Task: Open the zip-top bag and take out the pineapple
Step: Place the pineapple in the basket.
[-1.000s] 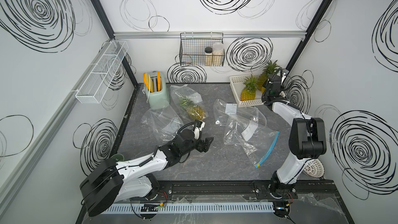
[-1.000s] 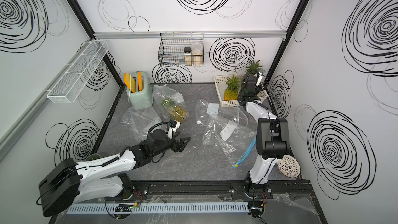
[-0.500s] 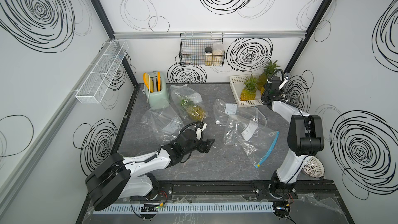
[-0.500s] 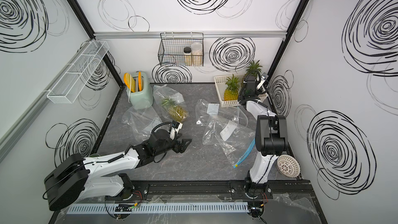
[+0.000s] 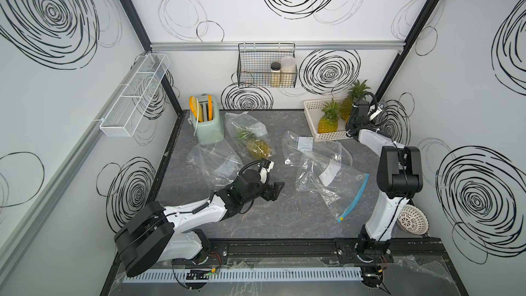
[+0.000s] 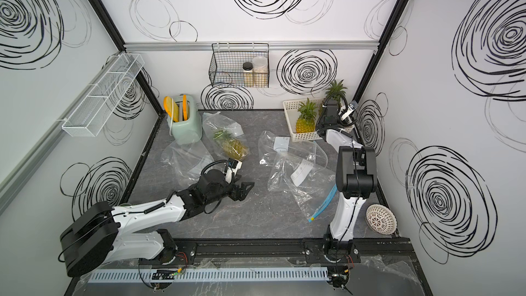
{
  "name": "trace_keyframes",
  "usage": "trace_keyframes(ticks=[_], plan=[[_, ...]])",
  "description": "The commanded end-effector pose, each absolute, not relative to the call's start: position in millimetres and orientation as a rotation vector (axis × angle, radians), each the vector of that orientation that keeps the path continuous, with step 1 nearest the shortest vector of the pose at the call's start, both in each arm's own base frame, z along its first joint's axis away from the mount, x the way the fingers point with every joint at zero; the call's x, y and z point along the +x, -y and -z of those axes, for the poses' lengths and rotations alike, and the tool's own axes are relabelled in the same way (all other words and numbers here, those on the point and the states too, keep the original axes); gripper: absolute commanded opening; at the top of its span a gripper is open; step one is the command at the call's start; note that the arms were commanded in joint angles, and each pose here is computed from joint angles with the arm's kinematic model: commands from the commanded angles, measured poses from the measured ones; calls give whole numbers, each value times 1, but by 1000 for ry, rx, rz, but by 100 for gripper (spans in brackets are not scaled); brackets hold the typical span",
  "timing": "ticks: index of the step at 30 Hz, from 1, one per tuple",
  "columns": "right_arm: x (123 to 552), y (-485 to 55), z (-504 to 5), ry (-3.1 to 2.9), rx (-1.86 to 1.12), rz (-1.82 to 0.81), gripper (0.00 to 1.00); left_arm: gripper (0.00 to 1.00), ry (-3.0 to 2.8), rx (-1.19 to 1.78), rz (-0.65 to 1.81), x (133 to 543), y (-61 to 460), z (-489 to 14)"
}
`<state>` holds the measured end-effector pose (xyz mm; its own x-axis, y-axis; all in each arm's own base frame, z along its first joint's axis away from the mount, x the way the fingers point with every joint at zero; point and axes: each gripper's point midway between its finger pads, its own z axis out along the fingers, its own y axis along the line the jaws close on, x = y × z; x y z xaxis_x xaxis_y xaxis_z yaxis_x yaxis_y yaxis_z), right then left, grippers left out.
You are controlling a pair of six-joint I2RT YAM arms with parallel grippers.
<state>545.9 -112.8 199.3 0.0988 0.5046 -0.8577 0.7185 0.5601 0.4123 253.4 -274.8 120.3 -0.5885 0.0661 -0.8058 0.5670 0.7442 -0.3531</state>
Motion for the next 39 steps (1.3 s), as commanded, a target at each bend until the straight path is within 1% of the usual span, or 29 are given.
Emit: trace_keyframes(ticks=[1, 2, 3, 7, 10, 14, 22, 28, 31, 39], plan=[[542, 125, -181, -1596, 1126, 288, 2, 83, -2055, 467, 784, 263, 281, -136], [543, 126, -178, -1601, 1131, 282, 4, 83, -2058, 470, 786, 263, 281, -135], [544, 126, -175, -1605, 1133, 277, 9, 83, -2060, 468, 784, 263, 281, -135], [547, 126, -172, -1605, 1130, 284, 29, 83, -2066, 469, 783, 264, 280, -133], [547, 128, -175, -1599, 1125, 301, 51, 84, -2069, 470, 783, 264, 280, -131], [546, 126, -185, -1572, 1078, 290, 62, 83, -2073, 470, 794, 264, 282, -130], [533, 112, -202, -1532, 967, 258, 75, 83, -2066, 475, 826, 262, 288, -133], [519, 98, -217, -1506, 903, 211, 79, 82, -2052, 478, 830, 259, 289, -137], [516, 97, -223, -1497, 884, 202, 80, 82, -2044, 483, 833, 256, 289, -139], [533, 87, -221, -1513, 836, 163, 81, 82, -2048, 490, 823, 254, 286, -135]])
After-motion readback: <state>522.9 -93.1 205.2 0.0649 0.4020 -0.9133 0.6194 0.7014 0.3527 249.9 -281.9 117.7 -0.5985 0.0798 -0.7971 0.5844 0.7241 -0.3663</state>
